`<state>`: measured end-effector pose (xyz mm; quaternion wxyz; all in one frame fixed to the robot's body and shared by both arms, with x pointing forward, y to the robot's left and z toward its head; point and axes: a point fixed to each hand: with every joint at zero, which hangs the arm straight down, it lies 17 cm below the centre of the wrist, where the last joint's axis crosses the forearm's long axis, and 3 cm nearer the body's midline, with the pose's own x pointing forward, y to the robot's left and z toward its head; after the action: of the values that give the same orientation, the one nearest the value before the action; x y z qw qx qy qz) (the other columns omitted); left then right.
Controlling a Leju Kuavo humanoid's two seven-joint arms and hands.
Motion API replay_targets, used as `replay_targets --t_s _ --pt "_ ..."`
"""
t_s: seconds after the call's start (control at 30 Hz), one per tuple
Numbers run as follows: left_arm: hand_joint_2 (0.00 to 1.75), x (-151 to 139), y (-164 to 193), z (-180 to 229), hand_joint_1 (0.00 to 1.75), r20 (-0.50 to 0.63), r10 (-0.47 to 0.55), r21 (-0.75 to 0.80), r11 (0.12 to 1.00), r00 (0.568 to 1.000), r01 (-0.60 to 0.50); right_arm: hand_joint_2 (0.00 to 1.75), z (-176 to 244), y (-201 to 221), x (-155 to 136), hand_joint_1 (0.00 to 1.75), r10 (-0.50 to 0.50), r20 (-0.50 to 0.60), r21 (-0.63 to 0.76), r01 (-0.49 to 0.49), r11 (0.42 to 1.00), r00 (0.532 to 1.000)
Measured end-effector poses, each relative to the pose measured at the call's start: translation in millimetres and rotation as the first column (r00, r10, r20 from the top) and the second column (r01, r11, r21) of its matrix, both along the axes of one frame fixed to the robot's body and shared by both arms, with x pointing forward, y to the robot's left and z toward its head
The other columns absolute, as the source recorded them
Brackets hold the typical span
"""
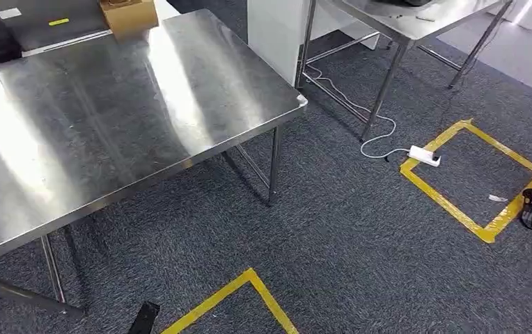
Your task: Take the parts from the cabinet and place them on the table.
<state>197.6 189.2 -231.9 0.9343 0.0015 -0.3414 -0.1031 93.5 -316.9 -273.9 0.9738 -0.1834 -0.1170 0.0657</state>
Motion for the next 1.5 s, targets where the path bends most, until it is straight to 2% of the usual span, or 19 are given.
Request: replay_targets --t_s 0.13,0.4,1.0,1.5 --pt "0.00 -2.1 0.4 -0.8 0.00 -0.004 0.000 0.001 1.000 1.000 0.000 1.75 0.7 3.8 5.9 0.00 -0.001 0.016 0.012 0.001 1.000 1.000" --pt "0.00 -1.2 -1.5 -0.4 0.00 -0.005 -0.011 -0.004 1.000 1.000 0.011 1.75 2.5 22.3 20.8 0.00 -0.020 0.110 0.129 0.006 0.992 0.994" --pt "0.00 -0.2 -1.0 -0.6 0.00 -0.012 -0.015 -0.012 1.000 1.000 0.015 1.75 0.2 21.7 11.5 0.00 -0.046 0.091 0.158 0.031 0.987 0.995" --pt "0.00 3.7 -3.6 1.3 0.00 -0.006 -0.020 -0.021 1.000 1.000 0.019 1.75 0.9 20.8 15.0 0.00 -0.054 0.101 0.165 0.036 0.986 0.993"
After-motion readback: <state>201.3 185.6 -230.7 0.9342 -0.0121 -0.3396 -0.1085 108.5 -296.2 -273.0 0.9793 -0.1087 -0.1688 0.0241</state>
